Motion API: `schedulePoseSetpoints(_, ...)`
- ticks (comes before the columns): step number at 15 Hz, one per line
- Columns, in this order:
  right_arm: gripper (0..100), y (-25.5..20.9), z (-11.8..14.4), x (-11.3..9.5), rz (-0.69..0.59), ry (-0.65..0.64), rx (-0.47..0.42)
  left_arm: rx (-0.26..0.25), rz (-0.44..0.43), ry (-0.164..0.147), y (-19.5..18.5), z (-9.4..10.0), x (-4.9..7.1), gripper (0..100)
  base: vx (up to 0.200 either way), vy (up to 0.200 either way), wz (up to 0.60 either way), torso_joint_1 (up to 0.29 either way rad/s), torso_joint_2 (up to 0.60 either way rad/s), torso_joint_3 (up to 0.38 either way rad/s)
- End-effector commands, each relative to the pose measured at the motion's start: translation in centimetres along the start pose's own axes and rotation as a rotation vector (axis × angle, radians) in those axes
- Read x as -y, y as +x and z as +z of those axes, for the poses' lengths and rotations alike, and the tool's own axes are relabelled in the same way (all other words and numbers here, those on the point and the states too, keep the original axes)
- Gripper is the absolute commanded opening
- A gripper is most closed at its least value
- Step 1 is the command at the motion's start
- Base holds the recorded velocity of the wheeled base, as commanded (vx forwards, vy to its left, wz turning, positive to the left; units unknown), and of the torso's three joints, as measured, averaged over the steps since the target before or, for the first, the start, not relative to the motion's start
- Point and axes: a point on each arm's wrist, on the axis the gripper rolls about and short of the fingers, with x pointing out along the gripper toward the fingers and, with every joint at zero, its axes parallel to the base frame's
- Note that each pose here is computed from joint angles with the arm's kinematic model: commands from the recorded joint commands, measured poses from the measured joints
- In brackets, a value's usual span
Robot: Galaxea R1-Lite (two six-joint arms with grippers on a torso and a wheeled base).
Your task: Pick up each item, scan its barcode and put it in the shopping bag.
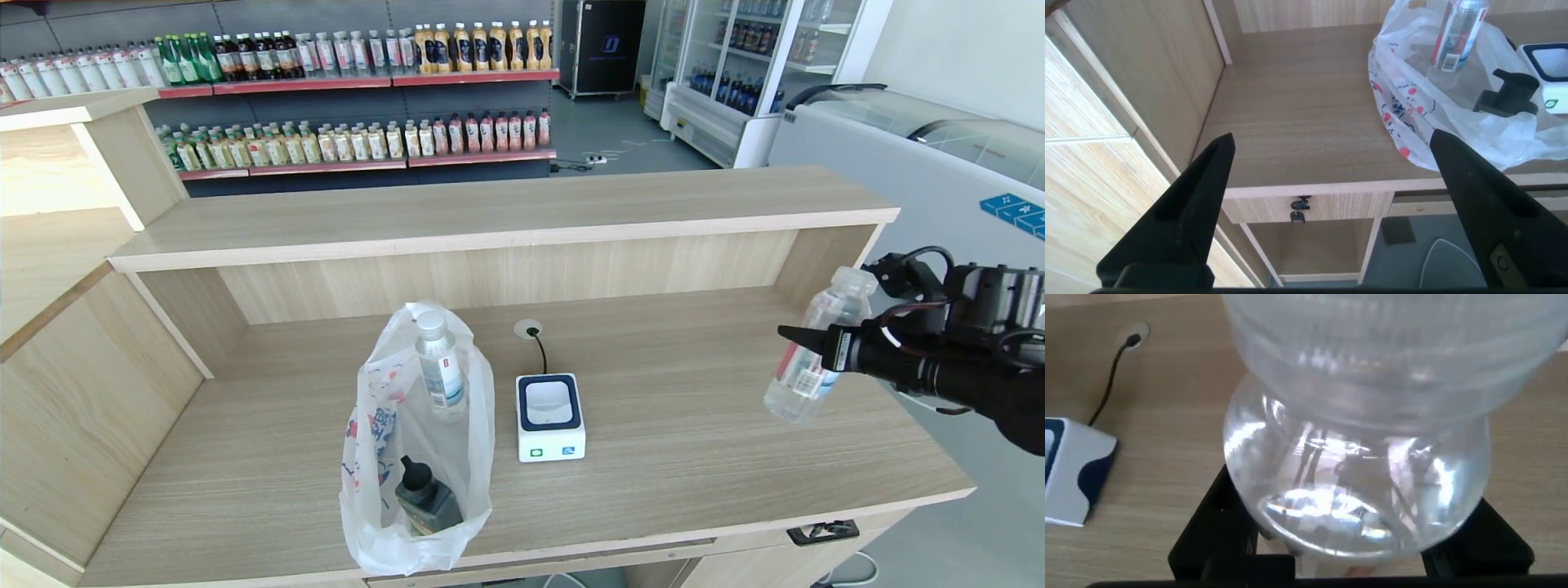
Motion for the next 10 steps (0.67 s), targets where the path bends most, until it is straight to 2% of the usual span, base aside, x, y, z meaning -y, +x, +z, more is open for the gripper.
schedulePoseSetpoints(1, 0, -10.8, 10.3, -9.5, 0.220, 0.071, 0.159, 0.000, 0.001, -0.001, 0.0, 0.0, 0.0, 100, 0.000, 0.000, 0.00, 0.000, 0.00, 0.000)
schedulePoseSetpoints(4, 0, -17.5, 12.6, -14.3, 0.281, 0.117, 0.133, 0.000, 0.001, -0.001, 0.0, 0.0, 0.0, 100, 0.000, 0.000, 0.00, 0.000, 0.00, 0.000)
schedulePoseSetpoints(7, 0, -20.4, 12.4, -16.6, 0.311, 0.142, 0.139, 0.000, 0.001, -0.001, 0.0, 0.0, 0.0, 100, 0.000, 0.000, 0.00, 0.000, 0.00, 0.000)
schedulePoseSetpoints(10, 0, -21.1, 11.9, -17.6, 0.362, 0.152, 0.100, 0.000, 0.001, -0.001, 0.0, 0.0, 0.0, 100, 0.000, 0.000, 0.00, 0.000, 0.00, 0.000)
